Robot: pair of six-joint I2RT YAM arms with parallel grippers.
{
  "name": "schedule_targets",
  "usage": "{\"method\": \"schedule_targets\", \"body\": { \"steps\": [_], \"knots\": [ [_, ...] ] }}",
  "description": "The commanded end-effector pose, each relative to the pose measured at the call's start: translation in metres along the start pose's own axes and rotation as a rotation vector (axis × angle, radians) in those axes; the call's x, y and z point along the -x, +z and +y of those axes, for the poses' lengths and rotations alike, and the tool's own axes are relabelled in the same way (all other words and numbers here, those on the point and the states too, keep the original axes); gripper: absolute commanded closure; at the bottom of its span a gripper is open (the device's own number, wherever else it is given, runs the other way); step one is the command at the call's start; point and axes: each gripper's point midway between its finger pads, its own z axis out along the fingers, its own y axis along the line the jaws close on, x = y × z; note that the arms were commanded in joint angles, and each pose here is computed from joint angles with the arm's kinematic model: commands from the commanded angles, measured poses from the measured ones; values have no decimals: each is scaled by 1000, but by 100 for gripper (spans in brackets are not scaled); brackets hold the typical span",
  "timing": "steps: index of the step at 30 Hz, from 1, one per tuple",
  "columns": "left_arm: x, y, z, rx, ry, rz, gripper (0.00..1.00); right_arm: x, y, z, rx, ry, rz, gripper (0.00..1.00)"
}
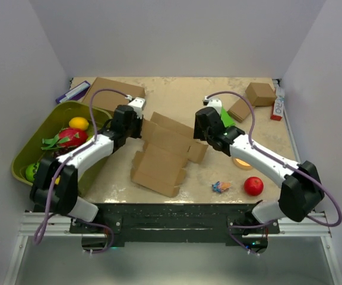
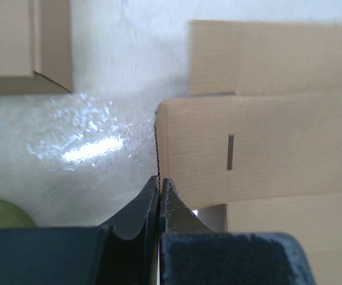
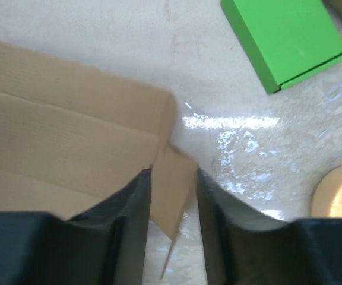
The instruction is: Fold the paper box
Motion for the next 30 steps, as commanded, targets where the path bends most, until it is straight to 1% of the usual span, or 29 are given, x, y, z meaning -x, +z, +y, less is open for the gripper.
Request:
{"method": "schedule_targets", "body": {
  "steps": [1,2,3,5,6,7,8,9,10,11,12,13,14,15,16,18,19,21,22,24,25,26,30],
  "knots": [
    [61,-39,2,13,35,-270,100,44,-43,8,105,73,-99,36],
    [64,-49,1,11,35,-300,100,52,-51,10,123,90,-113,17],
    [68,-55,0,12,35,-328,100,58,-61,14,158,129,-121,11],
    [71,-72,-6,12,45,-379,100,72,-91,35,321,186,-135,1],
    [76,-78,-9,13,50,-413,100,75,-102,46,398,242,-130,1],
    [76,-83,-16,5,72,-432,100,89,-116,61,501,290,-166,1],
    [77,-92,-16,17,79,-457,100,85,-135,79,641,305,-131,1],
    [80,-96,-19,14,84,-482,100,89,-145,88,703,384,-109,1],
    [80,-100,-24,8,97,-494,100,98,-157,99,786,431,-122,1],
    [81,-106,-23,15,98,-513,100,90,-160,108,848,464,-72,1],
    [84,-110,-25,17,101,-536,100,90,-164,115,890,556,-24,1],
    [85,-114,-29,8,114,-549,100,100,-174,123,965,602,-43,1],
    [84,-119,-31,6,121,-569,100,91,-173,128,1004,632,7,1],
    [87,-124,-34,-2,123,-593,100,89,-170,134,1022,708,60,1],
    [84,-127,-39,-10,159,-603,100,93,-172,137,1054,741,60,1],
    [90,-140,-43,-26,171,-658,100,84,-165,140,1055,811,122,1],
    [86,-141,-45,-28,195,-664,100,86,-165,140,1066,834,117,1],
    [90,-153,-48,-32,207,-706,100,80,-159,136,1044,889,139,1],
    [85,-153,-54,-57,248,-712,100,81,-158,134,1046,907,134,1],
    [89,-168,-66,-120,296,-770,100,75,-150,127,1026,970,161,1],
    [82,-171,-76,-163,350,-784,100,79,-152,125,1053,991,155,1],
    [83,-182,-84,-204,369,-826,100,74,-142,118,1036,1020,167,1],
    [84,-195,-85,-200,384,-869,100,65,-124,104,1027,1107,256,1]
  ]
}}
